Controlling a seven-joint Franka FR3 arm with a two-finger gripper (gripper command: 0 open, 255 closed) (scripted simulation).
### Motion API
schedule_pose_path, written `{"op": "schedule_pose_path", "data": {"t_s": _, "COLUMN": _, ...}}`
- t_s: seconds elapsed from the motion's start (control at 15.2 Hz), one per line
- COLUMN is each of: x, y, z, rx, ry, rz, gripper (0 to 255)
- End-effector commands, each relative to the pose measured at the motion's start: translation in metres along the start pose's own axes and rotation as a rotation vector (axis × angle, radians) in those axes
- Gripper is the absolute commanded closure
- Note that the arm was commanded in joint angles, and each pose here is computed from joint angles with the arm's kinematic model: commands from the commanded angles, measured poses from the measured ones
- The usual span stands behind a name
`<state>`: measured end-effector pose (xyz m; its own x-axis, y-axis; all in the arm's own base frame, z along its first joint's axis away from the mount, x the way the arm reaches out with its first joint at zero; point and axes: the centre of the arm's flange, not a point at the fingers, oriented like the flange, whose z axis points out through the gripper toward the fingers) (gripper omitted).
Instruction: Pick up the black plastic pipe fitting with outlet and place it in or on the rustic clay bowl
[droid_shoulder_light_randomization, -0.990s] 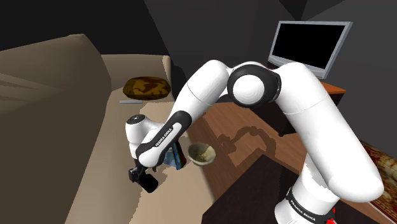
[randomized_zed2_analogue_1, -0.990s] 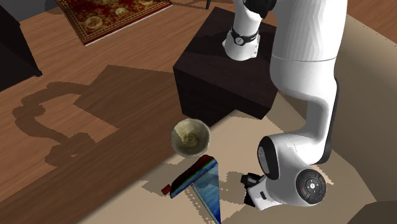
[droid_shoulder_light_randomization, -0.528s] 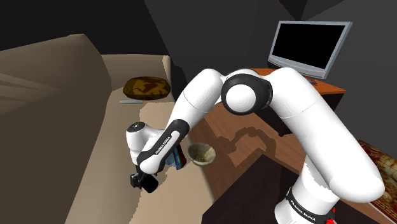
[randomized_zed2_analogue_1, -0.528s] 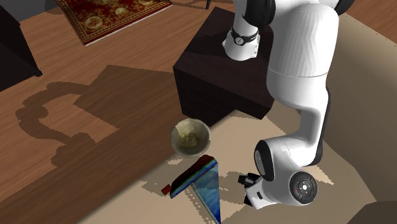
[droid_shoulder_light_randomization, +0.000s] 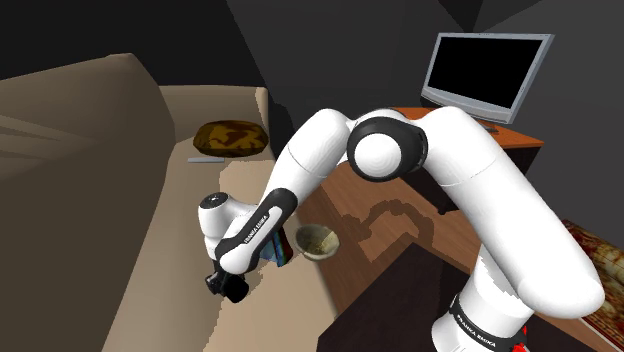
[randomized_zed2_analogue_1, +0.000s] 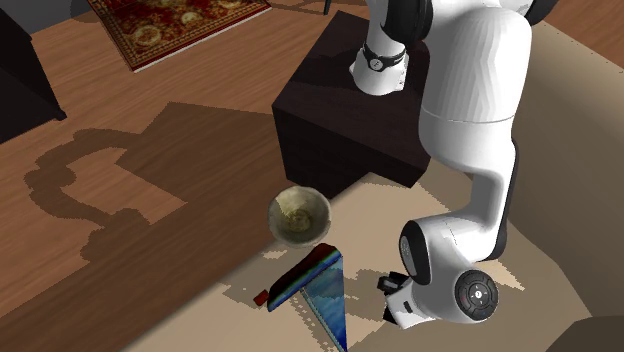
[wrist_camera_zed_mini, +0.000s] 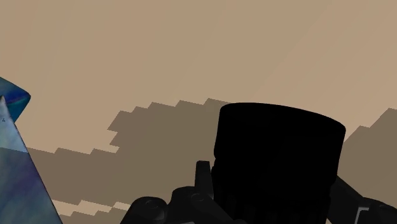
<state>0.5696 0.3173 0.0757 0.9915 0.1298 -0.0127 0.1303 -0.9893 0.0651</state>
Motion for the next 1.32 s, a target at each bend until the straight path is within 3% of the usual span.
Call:
{"op": "schedule_pose_path", "data": {"t_s": 0.0, "x": 0.000, "y": 0.000, "z": 0.000, "rx": 0.000, "ry": 0.000, "rz": 0.000, "gripper": 255}}
{"op": "schedule_pose_path", "data": {"t_s": 0.46, "x": 0.000, "y": 0.000, "z": 0.000, "rx": 0.000, "ry": 0.000, "rz": 0.000, "gripper": 255}}
{"op": "schedule_pose_path", "data": {"t_s": 1.25, "x": -0.001, "y": 0.004, "z": -0.063, "rx": 0.000, "ry": 0.000, "rz": 0.000, "gripper": 255}}
